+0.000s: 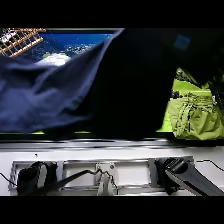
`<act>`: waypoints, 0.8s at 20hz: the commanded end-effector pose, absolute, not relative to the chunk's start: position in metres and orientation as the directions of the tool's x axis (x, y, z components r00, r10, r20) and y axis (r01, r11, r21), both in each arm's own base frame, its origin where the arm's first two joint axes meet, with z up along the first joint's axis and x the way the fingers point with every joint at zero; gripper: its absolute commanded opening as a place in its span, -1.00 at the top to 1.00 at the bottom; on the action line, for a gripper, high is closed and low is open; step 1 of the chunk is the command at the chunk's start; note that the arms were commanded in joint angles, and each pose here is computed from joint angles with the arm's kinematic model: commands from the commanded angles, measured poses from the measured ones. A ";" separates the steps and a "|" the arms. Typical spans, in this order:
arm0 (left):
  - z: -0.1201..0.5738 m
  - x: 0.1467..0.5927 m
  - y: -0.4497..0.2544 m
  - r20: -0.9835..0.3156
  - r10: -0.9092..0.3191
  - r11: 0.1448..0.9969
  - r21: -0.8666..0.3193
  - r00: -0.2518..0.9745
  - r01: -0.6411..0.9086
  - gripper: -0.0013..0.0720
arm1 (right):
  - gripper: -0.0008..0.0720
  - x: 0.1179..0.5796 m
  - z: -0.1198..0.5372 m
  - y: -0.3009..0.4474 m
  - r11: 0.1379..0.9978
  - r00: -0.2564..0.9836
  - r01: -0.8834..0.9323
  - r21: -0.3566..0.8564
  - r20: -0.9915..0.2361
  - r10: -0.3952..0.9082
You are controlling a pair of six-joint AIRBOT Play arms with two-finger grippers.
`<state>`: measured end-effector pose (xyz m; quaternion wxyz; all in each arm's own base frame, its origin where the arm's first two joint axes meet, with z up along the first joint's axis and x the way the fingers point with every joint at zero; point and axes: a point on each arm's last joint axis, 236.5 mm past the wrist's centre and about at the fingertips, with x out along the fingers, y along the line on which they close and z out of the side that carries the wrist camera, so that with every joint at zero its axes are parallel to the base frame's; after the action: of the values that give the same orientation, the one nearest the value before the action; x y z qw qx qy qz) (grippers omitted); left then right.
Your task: Fold the clothes and pants, and hang the long-sleeved shirts on hangers.
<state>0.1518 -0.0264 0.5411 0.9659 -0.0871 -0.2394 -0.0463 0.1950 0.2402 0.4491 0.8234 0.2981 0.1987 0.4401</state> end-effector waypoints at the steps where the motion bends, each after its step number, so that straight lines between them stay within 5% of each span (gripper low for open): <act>1: 0.504 0.193 -0.023 0.303 -0.062 0.977 -0.175 0.951 0.120 0.97 | 0.89 0.209 0.409 0.223 0.576 0.600 -0.489 0.655 -0.227 0.767; 6: 0.380 0.328 -0.041 -0.162 -0.285 0.901 -0.382 0.945 0.206 0.97 | 0.89 0.258 0.266 0.215 0.763 0.590 -0.221 0.607 -0.540 0.600; 9: 0.291 0.420 -0.044 -0.338 -0.332 0.894 -0.411 0.881 0.180 0.97 | 0.89 0.307 0.170 0.196 0.814 0.636 -0.026 0.580 -0.619 0.461; 13: 0.184 0.524 -0.060 -0.416 -0.313 0.886 -0.452 0.854 0.105 0.97 | 0.89 0.401 0.091 0.135 0.744 0.726 0.234 0.626 -0.622 0.294; 16: 0.143 0.547 -0.077 -0.445 -0.315 0.886 -0.456 0.838 0.090 0.97 | 0.89 0.444 0.061 0.091 0.628 0.727 0.374 0.682 -0.637 0.258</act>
<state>0.5133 -0.0620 0.1929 0.9374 -0.2118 0.2501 -0.1181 0.4025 0.1351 0.0960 0.8456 0.3656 0.3887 0.0179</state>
